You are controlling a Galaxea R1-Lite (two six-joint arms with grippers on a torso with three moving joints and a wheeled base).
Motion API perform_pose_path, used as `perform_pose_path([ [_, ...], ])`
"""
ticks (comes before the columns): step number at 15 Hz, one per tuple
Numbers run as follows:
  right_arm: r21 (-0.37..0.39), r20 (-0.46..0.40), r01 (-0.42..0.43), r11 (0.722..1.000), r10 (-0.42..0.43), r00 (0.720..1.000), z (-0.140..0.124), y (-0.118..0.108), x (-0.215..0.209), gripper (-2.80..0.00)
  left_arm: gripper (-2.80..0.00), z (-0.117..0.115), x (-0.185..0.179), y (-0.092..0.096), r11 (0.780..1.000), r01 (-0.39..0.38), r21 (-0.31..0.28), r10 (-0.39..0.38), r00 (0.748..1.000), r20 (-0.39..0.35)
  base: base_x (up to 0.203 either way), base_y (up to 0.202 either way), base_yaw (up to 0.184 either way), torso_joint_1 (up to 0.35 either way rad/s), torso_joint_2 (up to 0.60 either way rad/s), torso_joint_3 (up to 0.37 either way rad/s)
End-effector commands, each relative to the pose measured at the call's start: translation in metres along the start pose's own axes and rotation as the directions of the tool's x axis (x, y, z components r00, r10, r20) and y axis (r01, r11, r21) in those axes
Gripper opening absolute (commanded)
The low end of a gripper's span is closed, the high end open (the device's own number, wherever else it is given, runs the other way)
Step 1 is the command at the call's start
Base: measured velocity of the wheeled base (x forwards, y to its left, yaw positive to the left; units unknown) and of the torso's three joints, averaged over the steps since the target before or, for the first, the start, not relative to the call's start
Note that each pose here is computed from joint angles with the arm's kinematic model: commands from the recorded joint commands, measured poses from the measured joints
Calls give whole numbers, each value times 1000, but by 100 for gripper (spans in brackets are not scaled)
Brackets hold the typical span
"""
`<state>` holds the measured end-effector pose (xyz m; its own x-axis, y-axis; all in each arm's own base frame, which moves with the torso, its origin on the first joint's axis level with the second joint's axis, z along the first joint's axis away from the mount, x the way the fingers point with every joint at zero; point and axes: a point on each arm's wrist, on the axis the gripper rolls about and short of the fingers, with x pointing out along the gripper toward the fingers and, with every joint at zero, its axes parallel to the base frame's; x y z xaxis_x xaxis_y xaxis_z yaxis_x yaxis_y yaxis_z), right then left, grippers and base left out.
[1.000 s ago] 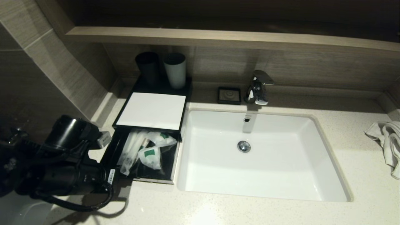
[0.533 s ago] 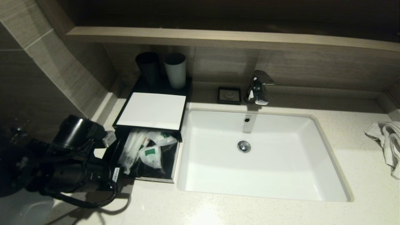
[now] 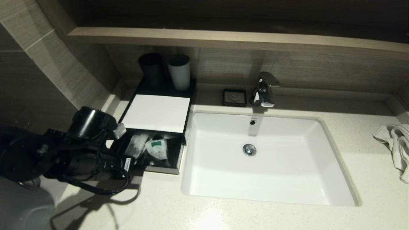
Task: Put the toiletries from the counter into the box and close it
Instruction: Close the drawer
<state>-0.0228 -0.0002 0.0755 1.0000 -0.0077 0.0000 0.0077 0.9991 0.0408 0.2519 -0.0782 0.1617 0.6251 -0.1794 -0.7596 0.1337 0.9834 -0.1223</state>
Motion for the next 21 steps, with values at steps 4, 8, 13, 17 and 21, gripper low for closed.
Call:
perform_pose_path([
  [4,1,0,0,1000,0,1000,0,0,0,-280,-280,17,9,-4,1000,4,-3,-4,1000,23,0,0,0,0,0,0],
  [8,1,0,0,1000,0,1000,0,0,0,-280,-280,27,12,-5,1000,-4,-4,4,999,47,0,0,0,0,0,0],
  [13,1,0,0,1000,0,1000,0,0,0,-280,-280,42,14,-8,1000,3,-3,-2,997,80,0,0,0,0,0,0],
  [17,1,0,0,1000,0,1000,0,0,0,-280,-280,47,18,-9,1000,3,-4,-3,996,89,0,0,0,0,0,0],
  [21,1,0,0,1000,0,1000,0,0,0,-280,-280,54,17,-10,1000,7,-5,-6,994,109,0,0,0,0,0,0],
])
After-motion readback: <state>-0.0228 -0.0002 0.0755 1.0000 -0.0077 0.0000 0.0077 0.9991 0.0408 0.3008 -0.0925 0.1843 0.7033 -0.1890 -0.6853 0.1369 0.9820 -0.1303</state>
